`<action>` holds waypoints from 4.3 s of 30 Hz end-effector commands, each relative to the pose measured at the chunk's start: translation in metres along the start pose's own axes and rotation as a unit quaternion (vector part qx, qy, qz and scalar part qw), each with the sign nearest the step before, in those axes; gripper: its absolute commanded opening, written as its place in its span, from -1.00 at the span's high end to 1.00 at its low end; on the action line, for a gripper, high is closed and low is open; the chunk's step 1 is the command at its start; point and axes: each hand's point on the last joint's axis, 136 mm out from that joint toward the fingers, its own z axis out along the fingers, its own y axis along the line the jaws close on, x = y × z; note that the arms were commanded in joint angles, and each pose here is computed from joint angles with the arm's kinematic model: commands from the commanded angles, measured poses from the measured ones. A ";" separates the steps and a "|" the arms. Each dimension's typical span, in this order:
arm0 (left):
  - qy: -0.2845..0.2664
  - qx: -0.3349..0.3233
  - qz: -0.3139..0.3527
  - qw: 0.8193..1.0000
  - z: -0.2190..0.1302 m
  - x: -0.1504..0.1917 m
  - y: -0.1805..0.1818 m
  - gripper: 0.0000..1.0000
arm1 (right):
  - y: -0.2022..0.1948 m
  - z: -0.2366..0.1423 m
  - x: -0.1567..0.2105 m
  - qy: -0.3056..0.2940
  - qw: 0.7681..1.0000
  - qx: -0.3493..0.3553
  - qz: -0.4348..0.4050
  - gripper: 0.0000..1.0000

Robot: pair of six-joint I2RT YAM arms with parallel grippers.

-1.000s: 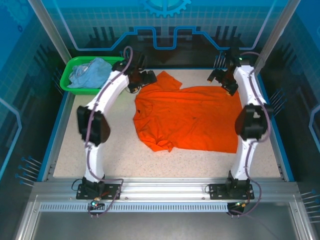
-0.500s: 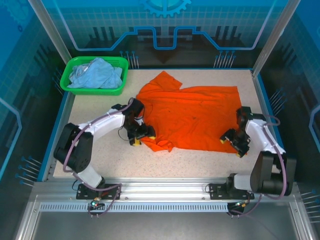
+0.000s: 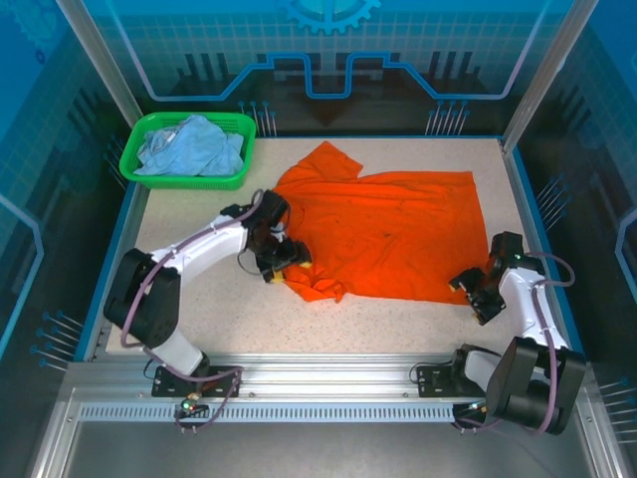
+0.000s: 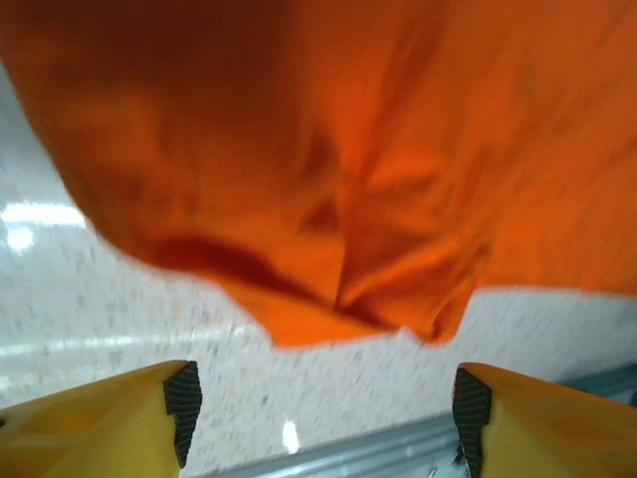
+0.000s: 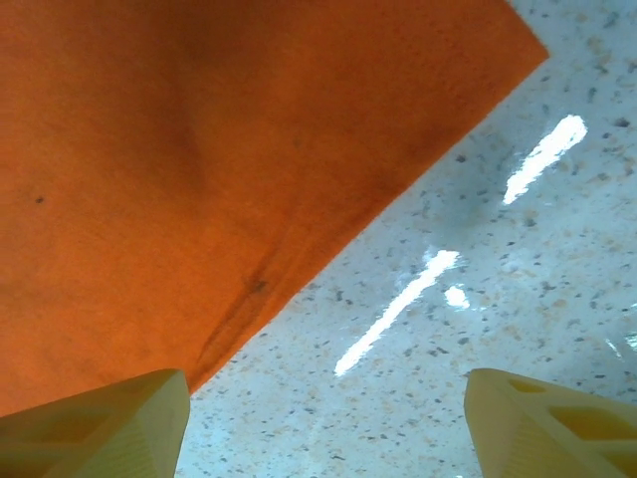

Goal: Fold and stack the t-shirts

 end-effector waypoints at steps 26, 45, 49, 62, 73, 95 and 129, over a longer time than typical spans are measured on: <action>-0.108 -0.159 -0.019 0.981 0.114 -0.201 -0.004 0.08 | 0.272 0.116 -0.043 0.032 0.962 0.079 -0.258 -0.40; -0.186 -0.019 0.009 0.982 -0.035 -0.236 -0.085 -0.72 | 0.361 0.015 -0.048 0.003 0.965 -0.059 -0.255 -0.85; -0.196 0.000 0.033 0.980 -0.077 -0.194 -0.092 -0.70 | 0.329 -0.054 -0.044 -0.034 0.960 -0.085 -0.264 -0.88; -0.006 0.133 -0.045 0.990 0.005 -0.017 -0.007 -0.28 | 0.076 0.000 -0.048 0.044 0.994 -0.079 -0.057 -0.20; -0.059 0.155 -0.066 0.984 0.017 -0.027 -0.010 -0.17 | 0.075 0.039 -0.081 0.035 0.996 -0.081 -0.035 0.18; -0.088 0.076 -0.035 0.993 0.039 -0.028 0.019 -0.08 | 0.065 0.062 -0.091 0.045 0.997 -0.062 0.001 0.47; -0.090 -0.027 0.010 0.996 0.040 -0.032 0.022 1.00 | 0.082 0.061 -0.085 0.056 0.997 -0.025 -0.040 1.00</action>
